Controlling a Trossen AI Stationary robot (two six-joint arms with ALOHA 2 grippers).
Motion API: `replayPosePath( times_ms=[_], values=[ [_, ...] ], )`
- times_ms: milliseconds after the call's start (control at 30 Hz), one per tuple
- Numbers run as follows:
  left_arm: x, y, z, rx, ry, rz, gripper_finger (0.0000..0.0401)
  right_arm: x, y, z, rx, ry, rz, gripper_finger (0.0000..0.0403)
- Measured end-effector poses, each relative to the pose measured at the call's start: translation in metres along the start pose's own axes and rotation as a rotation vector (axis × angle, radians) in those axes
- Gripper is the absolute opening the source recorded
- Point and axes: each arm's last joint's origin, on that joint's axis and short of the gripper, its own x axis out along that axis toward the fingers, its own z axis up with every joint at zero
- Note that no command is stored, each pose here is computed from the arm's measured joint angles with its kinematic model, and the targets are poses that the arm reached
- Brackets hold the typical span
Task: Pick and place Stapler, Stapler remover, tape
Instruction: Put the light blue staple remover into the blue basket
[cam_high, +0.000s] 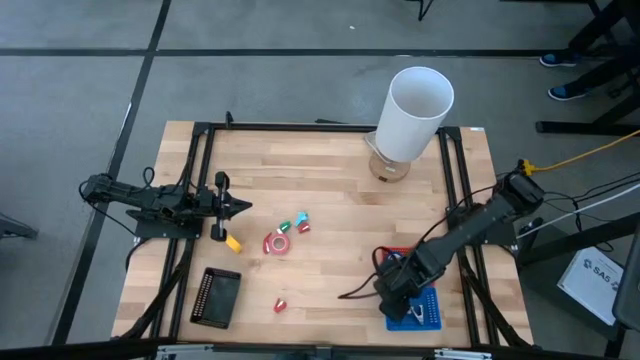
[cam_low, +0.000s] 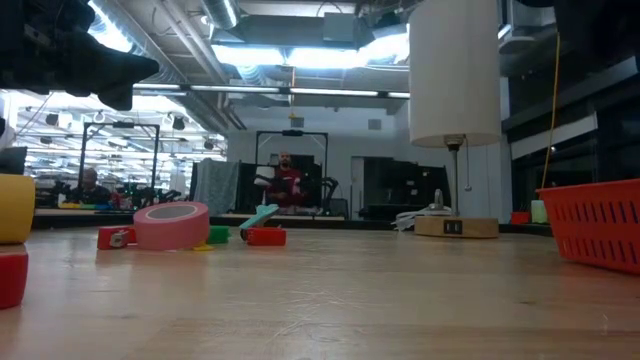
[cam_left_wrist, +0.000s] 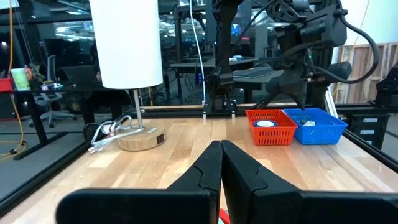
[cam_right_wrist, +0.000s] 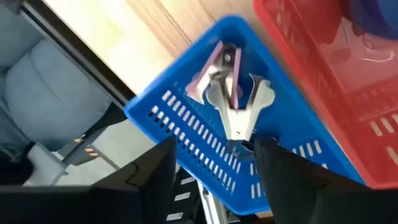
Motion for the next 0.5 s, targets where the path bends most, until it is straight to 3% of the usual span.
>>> replayPosePath(
  times_ms=[267, 500],
  values=[
    [0.0, 0.0, 0.0, 0.0, 0.0, 0.0, 0.0004, -0.011, 0.005, 0.02, -0.06, -0.093, 0.069, 0.021],
    [0.0, 0.0, 0.0, 0.0, 0.0, 0.0, 0.0004, -0.02, 0.014, 0.048, -0.211, -0.24, 0.194, 0.0205]
  ],
)
